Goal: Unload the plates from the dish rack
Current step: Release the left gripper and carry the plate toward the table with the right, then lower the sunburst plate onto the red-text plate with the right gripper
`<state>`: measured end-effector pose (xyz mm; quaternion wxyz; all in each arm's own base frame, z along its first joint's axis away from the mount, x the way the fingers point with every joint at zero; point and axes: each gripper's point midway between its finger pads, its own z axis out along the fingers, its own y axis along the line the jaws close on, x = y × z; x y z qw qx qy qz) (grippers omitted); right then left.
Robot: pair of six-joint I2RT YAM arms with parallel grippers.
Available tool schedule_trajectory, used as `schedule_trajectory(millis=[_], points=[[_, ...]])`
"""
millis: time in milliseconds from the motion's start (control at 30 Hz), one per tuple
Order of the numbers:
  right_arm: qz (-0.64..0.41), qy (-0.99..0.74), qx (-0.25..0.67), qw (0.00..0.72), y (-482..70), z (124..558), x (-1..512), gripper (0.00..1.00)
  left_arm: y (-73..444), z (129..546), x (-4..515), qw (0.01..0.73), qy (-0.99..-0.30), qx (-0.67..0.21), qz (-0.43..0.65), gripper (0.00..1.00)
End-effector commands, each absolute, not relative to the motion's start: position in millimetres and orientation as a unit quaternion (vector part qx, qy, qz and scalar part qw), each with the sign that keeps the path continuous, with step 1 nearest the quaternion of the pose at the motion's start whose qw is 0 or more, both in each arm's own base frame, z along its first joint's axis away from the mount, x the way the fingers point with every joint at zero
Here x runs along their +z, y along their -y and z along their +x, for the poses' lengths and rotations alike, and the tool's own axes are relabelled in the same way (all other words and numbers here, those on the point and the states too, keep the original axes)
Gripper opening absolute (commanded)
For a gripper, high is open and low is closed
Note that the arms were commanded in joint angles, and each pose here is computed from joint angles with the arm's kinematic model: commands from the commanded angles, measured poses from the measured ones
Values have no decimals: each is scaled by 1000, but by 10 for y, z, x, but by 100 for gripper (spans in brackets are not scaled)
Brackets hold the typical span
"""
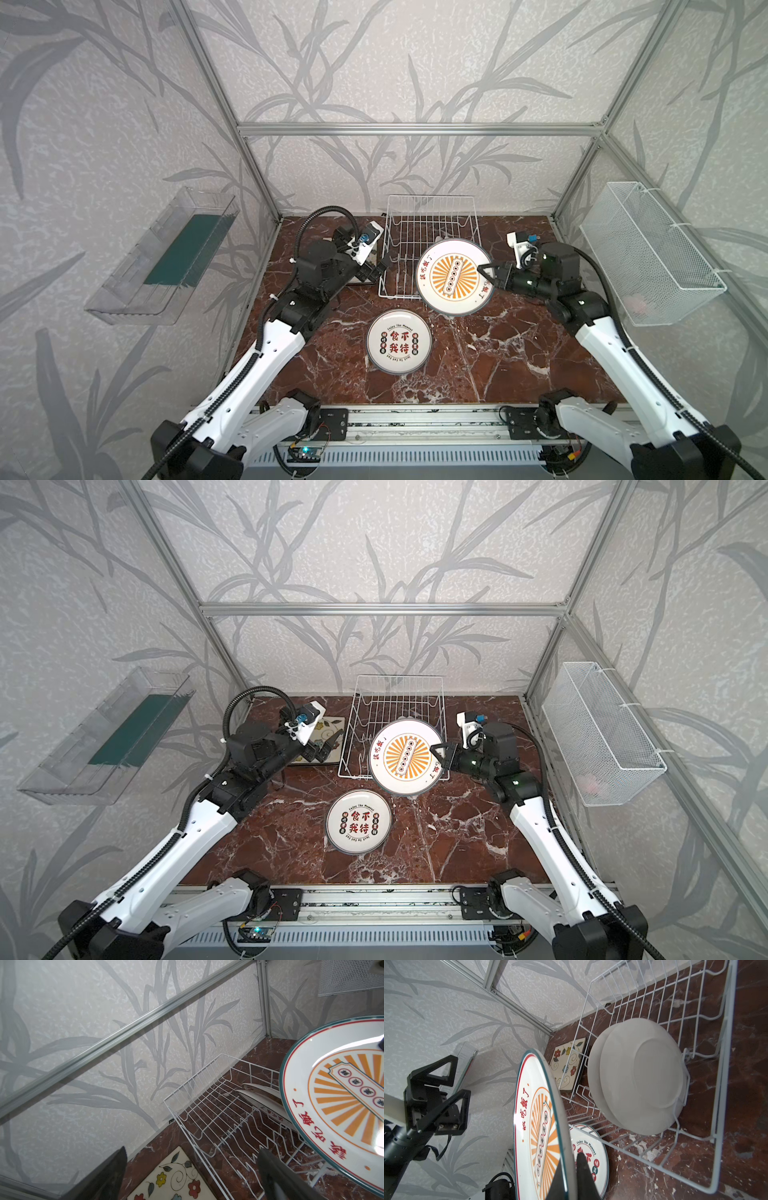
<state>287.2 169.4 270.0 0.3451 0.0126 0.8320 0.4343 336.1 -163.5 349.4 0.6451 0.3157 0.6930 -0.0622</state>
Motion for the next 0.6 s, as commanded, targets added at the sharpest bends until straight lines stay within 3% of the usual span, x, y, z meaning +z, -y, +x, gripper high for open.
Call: schedule_trajectory(millis=[0, 200, 567], points=[[7, -827, 458, 326, -1783, 2631, 2663, 0, 1596, 3387, 3459, 621, -724, -142, 263, 99], [6, -842, 461, 280, -1999, 2304, 2234, 0, 1475, 3558, 3322, 596, -752, -170, 225, 99], [19, -863, 454, 220, -2384, 2103, 1586, 0, 1407, 3725, 3177, 569, -778, -195, 184, 99]])
